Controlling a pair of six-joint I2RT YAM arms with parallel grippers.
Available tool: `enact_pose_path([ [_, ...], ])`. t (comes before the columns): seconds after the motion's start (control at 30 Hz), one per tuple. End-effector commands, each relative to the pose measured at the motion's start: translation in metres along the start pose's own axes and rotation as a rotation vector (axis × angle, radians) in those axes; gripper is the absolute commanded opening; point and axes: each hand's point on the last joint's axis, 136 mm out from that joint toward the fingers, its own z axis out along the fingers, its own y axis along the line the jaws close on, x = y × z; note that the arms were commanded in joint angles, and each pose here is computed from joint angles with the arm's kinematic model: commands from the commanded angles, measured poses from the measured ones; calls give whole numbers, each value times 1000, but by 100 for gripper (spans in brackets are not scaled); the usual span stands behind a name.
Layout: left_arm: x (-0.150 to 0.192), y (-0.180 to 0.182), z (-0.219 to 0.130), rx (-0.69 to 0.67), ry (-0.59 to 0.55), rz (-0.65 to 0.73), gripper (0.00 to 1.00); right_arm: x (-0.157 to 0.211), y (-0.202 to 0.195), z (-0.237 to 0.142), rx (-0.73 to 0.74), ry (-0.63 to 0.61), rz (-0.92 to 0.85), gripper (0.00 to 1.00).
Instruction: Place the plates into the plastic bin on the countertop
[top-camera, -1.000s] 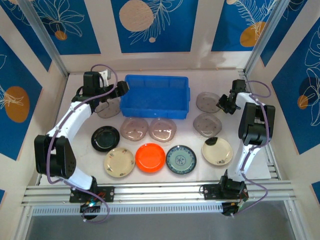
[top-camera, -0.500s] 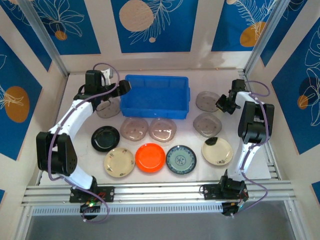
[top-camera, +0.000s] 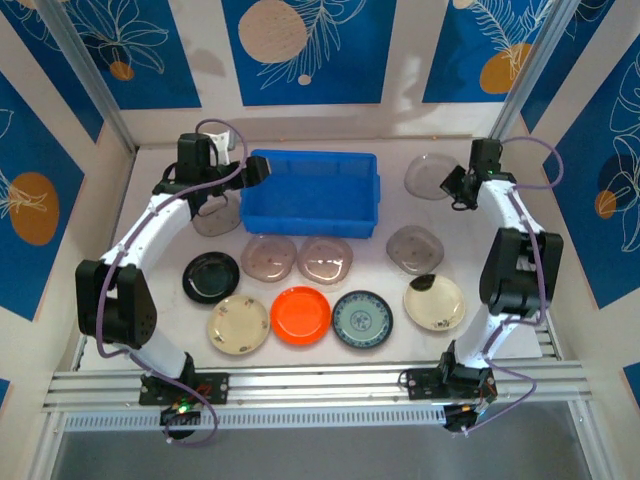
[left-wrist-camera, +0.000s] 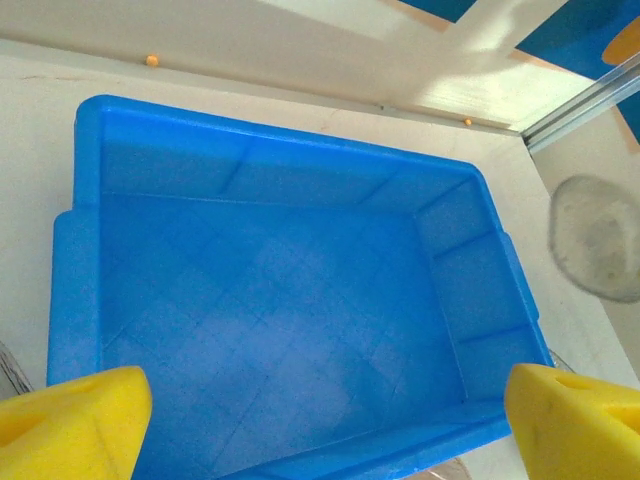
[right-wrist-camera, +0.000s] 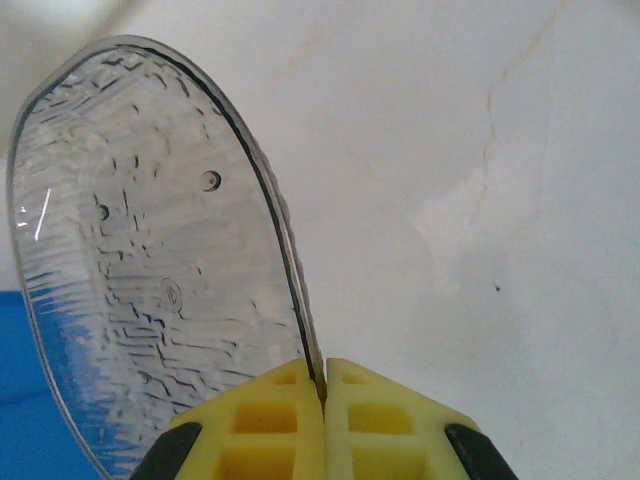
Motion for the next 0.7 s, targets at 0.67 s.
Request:
enact_pose_path([
  [0.67, -25, -60, 26, 283, -39, -82, 82, 117, 227, -49, -481, 279, -282, 0],
])
